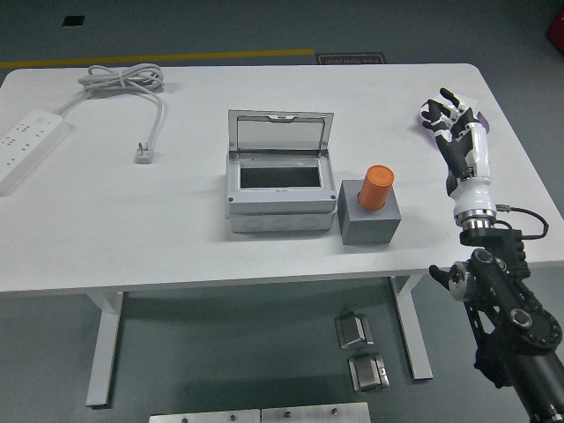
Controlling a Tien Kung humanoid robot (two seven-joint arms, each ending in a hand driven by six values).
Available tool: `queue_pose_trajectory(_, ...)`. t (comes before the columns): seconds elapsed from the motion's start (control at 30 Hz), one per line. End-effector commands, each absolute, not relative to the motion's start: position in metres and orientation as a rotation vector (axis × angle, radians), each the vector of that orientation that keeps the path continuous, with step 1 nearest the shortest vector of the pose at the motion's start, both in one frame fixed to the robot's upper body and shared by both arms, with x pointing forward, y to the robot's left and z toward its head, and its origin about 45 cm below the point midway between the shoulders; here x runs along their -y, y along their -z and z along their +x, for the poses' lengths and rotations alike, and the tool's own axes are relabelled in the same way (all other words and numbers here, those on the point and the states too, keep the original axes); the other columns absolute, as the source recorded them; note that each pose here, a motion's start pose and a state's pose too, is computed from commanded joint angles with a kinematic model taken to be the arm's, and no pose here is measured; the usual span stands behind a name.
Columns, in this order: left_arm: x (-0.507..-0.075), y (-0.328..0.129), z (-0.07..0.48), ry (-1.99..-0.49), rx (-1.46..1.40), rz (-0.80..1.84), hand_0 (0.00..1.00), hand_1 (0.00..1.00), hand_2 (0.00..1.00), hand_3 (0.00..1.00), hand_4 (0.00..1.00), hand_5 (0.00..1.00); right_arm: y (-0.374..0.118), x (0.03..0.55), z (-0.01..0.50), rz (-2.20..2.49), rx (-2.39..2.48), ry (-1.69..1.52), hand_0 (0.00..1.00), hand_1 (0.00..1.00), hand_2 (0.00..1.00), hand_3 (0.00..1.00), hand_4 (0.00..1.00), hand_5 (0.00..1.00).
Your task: Fetch the battery,place it into the box,close the lid of the box
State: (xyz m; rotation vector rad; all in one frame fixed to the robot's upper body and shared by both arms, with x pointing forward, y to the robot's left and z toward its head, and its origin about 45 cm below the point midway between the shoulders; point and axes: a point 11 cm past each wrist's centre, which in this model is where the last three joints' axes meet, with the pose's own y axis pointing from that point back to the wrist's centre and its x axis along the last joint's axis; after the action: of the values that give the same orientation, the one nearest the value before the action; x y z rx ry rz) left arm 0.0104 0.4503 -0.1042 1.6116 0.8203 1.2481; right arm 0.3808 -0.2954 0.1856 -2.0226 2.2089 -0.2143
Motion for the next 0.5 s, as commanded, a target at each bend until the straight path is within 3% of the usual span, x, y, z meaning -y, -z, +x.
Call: queue_pose_trajectory(0.5, -0.449, 0.105, 0.01, -1.248, -0.825, 1.608, 0.618, 0.631, 0.633, 0.682, 0.71, 0.215, -0.164, 0.281, 0.379, -2.155, -2.192, 0.182, 0.629, 0.642, 0.666, 0.689, 0.818, 0.525)
